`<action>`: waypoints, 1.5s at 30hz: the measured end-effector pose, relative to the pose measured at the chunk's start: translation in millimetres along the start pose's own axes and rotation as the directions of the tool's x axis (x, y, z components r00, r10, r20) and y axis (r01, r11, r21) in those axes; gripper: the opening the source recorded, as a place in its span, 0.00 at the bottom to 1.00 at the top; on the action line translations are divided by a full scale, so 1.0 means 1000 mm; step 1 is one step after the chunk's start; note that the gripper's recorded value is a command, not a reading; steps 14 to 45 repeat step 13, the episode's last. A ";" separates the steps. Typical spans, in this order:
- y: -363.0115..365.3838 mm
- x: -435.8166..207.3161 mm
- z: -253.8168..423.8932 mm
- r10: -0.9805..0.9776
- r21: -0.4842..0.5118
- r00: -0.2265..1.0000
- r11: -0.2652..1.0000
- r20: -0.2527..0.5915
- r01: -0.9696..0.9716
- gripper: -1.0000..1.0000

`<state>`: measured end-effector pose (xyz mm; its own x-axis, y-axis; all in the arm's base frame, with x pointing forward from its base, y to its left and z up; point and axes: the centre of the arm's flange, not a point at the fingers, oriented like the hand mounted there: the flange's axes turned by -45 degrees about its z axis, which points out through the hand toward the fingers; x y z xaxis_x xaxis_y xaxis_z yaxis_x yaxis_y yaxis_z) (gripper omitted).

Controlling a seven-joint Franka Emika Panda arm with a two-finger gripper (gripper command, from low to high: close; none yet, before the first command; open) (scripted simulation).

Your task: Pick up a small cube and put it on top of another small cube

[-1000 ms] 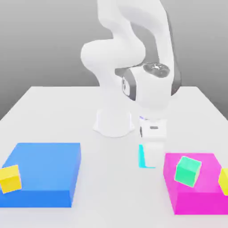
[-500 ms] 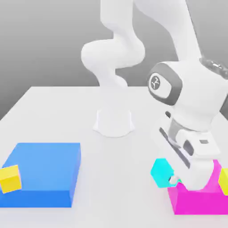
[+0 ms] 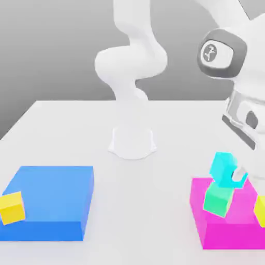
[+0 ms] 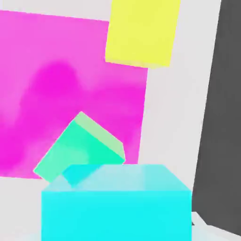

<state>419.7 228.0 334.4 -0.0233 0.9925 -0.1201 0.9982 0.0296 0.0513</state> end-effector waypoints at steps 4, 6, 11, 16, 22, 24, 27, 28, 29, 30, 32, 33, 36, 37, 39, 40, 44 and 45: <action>-0.013 -0.013 -0.004 0.188 0.052 0.979 0.982 -0.085 -0.184 0.00; -0.015 -0.021 0.011 0.257 0.078 0.961 0.965 -0.099 -0.250 0.00; -0.019 -0.019 0.060 0.280 0.085 0.955 0.959 -0.101 -0.272 1.00; -0.019 -0.019 0.060 0.280 0.085 0.955 0.959 -0.101 -0.272 1.00; -0.019 -0.019 0.060 0.280 0.085 0.955 0.959 -0.101 -0.272 1.00; -0.019 -0.019 0.060 0.280 0.085 0.955 0.959 -0.101 -0.272 1.00; -0.019 -0.019 0.060 0.280 0.085 0.955 0.959 -0.101 -0.272 1.00; -0.019 -0.019 0.060 0.280 0.085 0.955 0.959 -0.101 -0.272 1.00; -0.019 -0.019 0.060 0.280 0.085 0.955 0.959 -0.101 -0.272 1.00; -0.019 -0.019 0.060 0.280 0.085 0.955 0.959 -0.101 -0.272 1.00; -0.019 -0.019 0.060 0.280 0.085 0.955 0.959 -0.101 -0.272 1.00; -0.019 -0.019 0.060 0.280 0.085 0.955 0.959 -0.101 -0.272 1.00; -0.019 -0.019 0.060 0.280 0.085 0.955 0.959 -0.101 -0.272 1.00; -0.019 -0.019 0.060 0.280 0.085 0.955 0.959 -0.101 -0.272 1.00; -0.019 -0.019 0.060 0.280 0.085 0.955 0.959 -0.101 -0.272 1.00; -0.019 -0.019 0.060 0.280 0.085 0.955 0.959 -0.101 -0.272 1.00; -0.019 -0.019 0.060 0.280 0.085 0.955 0.959 -0.101 -0.272 1.00; -0.019 -0.019 0.060 0.280 0.085 0.955 0.959 -0.101 -0.272 1.00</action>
